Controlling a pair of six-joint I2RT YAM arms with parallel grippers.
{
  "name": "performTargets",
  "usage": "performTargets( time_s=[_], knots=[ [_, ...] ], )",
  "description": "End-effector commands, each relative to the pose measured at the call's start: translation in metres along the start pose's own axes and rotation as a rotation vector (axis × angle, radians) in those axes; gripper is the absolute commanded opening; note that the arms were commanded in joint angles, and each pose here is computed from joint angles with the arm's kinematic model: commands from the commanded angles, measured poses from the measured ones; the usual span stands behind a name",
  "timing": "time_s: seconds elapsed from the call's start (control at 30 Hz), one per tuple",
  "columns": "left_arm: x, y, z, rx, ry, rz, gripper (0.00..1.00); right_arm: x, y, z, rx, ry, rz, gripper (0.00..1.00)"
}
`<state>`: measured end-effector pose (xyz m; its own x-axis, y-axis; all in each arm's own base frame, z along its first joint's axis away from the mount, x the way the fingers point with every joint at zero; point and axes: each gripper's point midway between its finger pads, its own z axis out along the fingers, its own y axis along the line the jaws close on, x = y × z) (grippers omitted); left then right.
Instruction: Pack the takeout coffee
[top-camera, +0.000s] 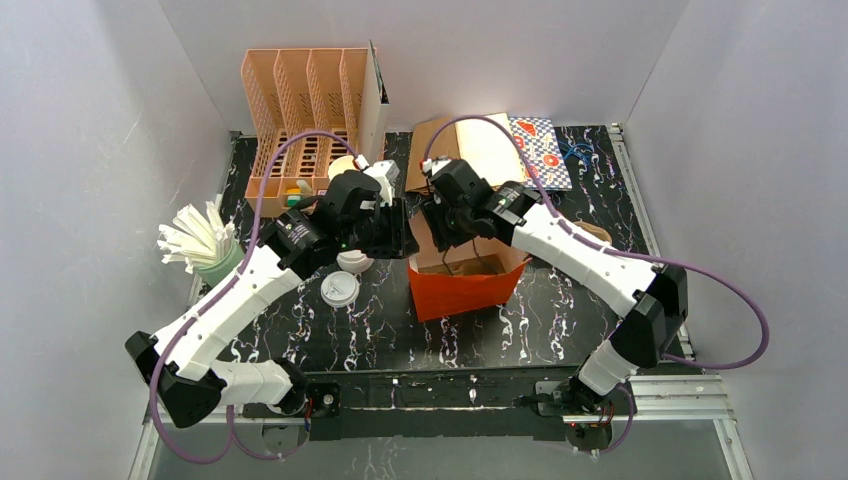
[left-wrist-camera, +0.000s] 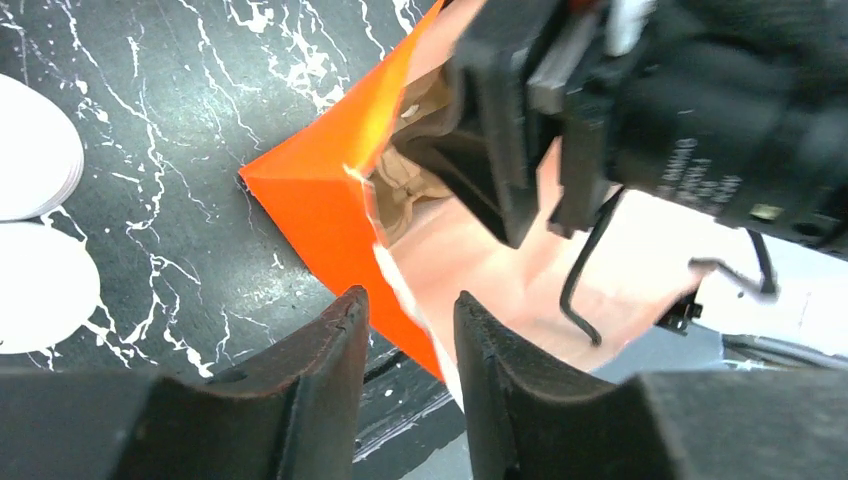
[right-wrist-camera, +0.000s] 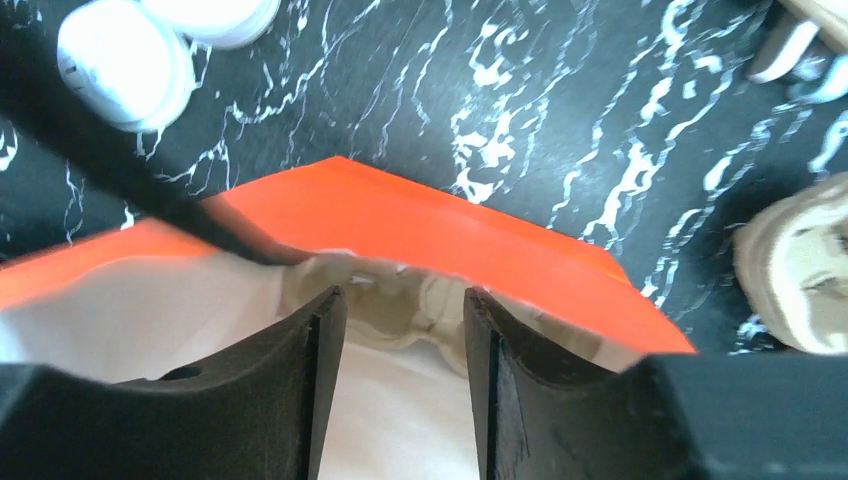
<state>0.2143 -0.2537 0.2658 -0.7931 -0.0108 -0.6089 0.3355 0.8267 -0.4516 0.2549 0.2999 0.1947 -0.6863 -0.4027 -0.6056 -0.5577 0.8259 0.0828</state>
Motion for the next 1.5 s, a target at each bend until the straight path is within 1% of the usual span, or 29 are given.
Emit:
performTargets(
  time_s=[0.0, 0.07, 0.1, 0.2, 0.27, 0.33, 0.37, 0.53, 0.73, 0.93, 1.2, 1.33, 1.4, 1.43, 1.47],
  knots=[
    [-0.016, 0.002, -0.016, -0.043, -0.055, 0.02, 0.43, -0.039, -0.033, -0.053, 0.139, -0.119, 0.033, 0.56],
    [-0.02, 0.004, -0.018, -0.06, -0.072, 0.019, 0.52, -0.045, -0.045, -0.069, 0.174, -0.138, 0.049, 0.58],
    [-0.022, 0.004, -0.019, -0.06, -0.079, 0.02, 0.56, -0.046, -0.048, -0.076, 0.179, -0.149, 0.054, 0.61],
    [-0.024, 0.002, -0.016, -0.049, -0.083, 0.018, 0.6, -0.046, -0.053, -0.092, 0.168, -0.18, 0.072, 0.69],
    [-0.025, 0.0, -0.012, -0.046, -0.082, 0.02, 0.61, -0.044, -0.053, -0.096, 0.154, -0.191, 0.079, 0.71],
    [-0.028, -0.002, -0.009, -0.043, -0.081, 0.021, 0.61, -0.04, -0.052, -0.093, 0.14, -0.183, 0.08, 0.69],
    [-0.03, -0.004, -0.008, -0.037, -0.084, 0.021, 0.61, -0.037, -0.051, -0.09, 0.131, -0.173, 0.079, 0.65],
    [-0.039, -0.012, -0.005, -0.014, -0.103, 0.02, 0.6, -0.026, -0.041, -0.071, 0.074, -0.123, 0.065, 0.6],
    [-0.053, -0.017, -0.006, -0.02, -0.132, 0.046, 0.63, -0.027, -0.035, -0.063, 0.044, -0.101, 0.052, 0.59],
    [-0.067, -0.008, 0.0, -0.093, -0.156, 0.112, 0.62, -0.031, -0.036, -0.063, 0.045, -0.096, 0.052, 0.57],
    [-0.091, 0.001, 0.028, -0.171, -0.213, 0.187, 0.61, -0.042, -0.039, -0.072, 0.059, -0.122, 0.046, 0.56],
    [-0.101, 0.004, 0.044, -0.205, -0.23, 0.204, 0.56, -0.046, -0.041, -0.077, 0.073, -0.138, 0.044, 0.56],
    [-0.105, 0.005, 0.053, -0.216, -0.238, 0.215, 0.52, -0.049, -0.045, -0.079, 0.093, -0.151, 0.046, 0.56],
    [-0.106, 0.007, 0.059, -0.229, -0.236, 0.219, 0.48, -0.051, -0.048, -0.081, 0.111, -0.163, 0.046, 0.56],
    [-0.108, 0.007, 0.062, -0.236, -0.236, 0.224, 0.42, -0.055, -0.053, -0.084, 0.137, -0.178, 0.049, 0.56]
  ],
)
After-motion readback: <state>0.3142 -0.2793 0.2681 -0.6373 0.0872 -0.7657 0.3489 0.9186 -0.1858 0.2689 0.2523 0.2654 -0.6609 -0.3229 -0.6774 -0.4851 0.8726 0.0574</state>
